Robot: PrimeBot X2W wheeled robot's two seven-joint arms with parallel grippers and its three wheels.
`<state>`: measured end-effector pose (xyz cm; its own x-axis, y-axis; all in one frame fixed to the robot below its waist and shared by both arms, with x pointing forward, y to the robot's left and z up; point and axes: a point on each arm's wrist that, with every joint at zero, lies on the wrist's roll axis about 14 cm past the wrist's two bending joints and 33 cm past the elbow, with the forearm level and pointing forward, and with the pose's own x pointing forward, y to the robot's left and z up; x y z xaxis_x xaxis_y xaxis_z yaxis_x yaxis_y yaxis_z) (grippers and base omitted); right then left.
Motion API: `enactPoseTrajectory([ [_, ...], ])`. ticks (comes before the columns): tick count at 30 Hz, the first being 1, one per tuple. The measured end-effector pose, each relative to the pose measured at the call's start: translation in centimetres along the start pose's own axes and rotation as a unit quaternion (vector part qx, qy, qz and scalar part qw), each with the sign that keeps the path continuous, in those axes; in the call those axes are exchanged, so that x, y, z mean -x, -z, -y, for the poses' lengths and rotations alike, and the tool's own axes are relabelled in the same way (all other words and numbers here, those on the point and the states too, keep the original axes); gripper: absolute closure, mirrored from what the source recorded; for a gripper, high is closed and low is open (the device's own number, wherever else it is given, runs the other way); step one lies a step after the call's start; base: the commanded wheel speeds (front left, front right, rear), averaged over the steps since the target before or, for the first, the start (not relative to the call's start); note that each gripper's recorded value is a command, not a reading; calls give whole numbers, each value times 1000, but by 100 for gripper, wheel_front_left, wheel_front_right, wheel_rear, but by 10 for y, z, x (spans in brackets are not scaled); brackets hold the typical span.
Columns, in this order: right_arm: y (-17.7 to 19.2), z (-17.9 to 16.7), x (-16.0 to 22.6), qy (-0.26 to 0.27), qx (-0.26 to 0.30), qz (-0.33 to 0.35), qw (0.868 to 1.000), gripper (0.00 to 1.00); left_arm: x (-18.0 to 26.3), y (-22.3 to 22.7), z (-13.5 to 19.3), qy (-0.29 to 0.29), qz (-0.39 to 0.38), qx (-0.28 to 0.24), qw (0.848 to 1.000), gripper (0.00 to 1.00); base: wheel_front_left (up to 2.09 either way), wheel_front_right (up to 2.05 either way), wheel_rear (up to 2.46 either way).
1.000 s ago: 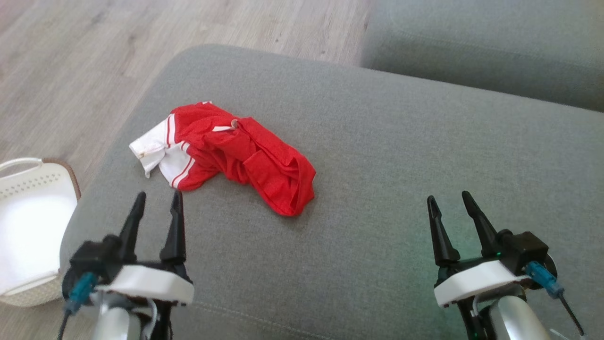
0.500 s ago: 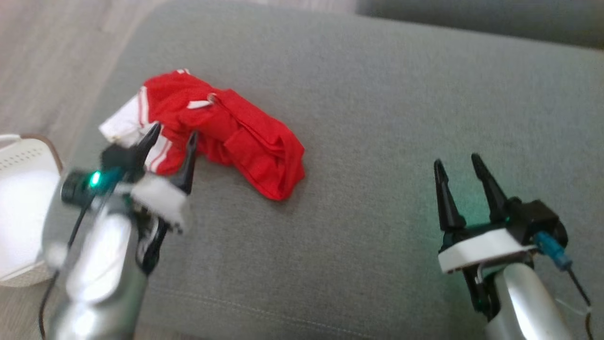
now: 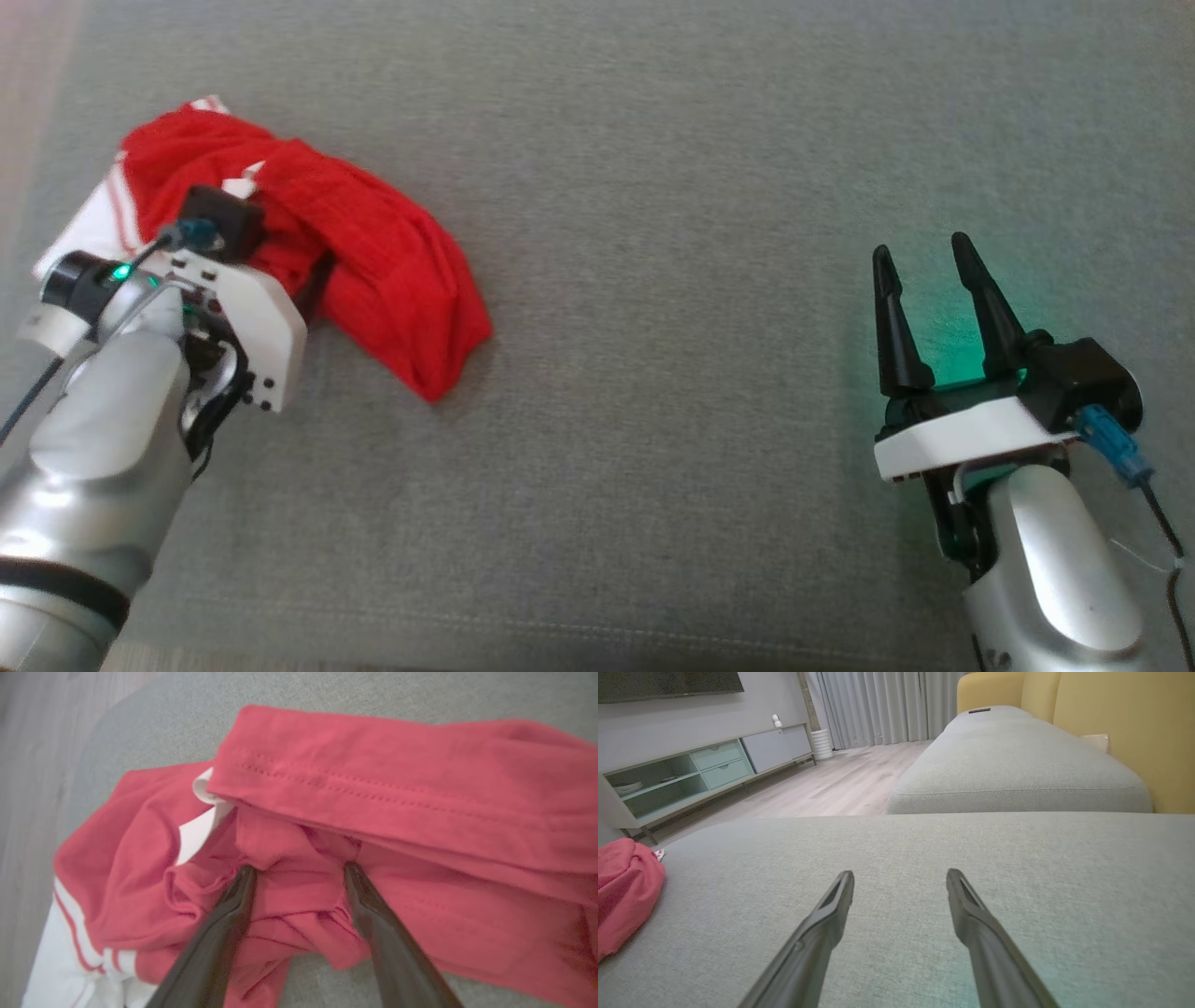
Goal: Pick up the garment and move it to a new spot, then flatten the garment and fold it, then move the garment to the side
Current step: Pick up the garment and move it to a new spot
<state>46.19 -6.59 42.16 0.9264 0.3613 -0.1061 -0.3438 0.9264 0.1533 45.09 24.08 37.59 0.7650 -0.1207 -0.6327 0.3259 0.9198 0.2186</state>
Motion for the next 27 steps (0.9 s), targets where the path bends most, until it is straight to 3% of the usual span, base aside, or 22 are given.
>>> enactPoseTrajectory([
  [3,4,9,3,13,0,-5,1000,0,-11,0,4,9,-7,10,1000,0,0,0,0],
  [4,5,12,4,17,1,-6,1000,0,-13,0,6,12,-5,13,1000,38,0,0,0],
  [5,4,15,6,20,1,-6,1000,0,-15,-2,8,15,0,15,1000,100,0,0,0],
  [11,-7,19,10,29,7,5,1000,0,-9,-25,8,13,73,19,997,100,0,0,0],
  [19,-27,19,21,35,12,26,999,0,9,-84,22,20,192,22,981,100,0,0,0],
  [27,-43,25,41,51,11,44,998,0,39,-169,71,73,320,17,945,100,0,0,0],
])
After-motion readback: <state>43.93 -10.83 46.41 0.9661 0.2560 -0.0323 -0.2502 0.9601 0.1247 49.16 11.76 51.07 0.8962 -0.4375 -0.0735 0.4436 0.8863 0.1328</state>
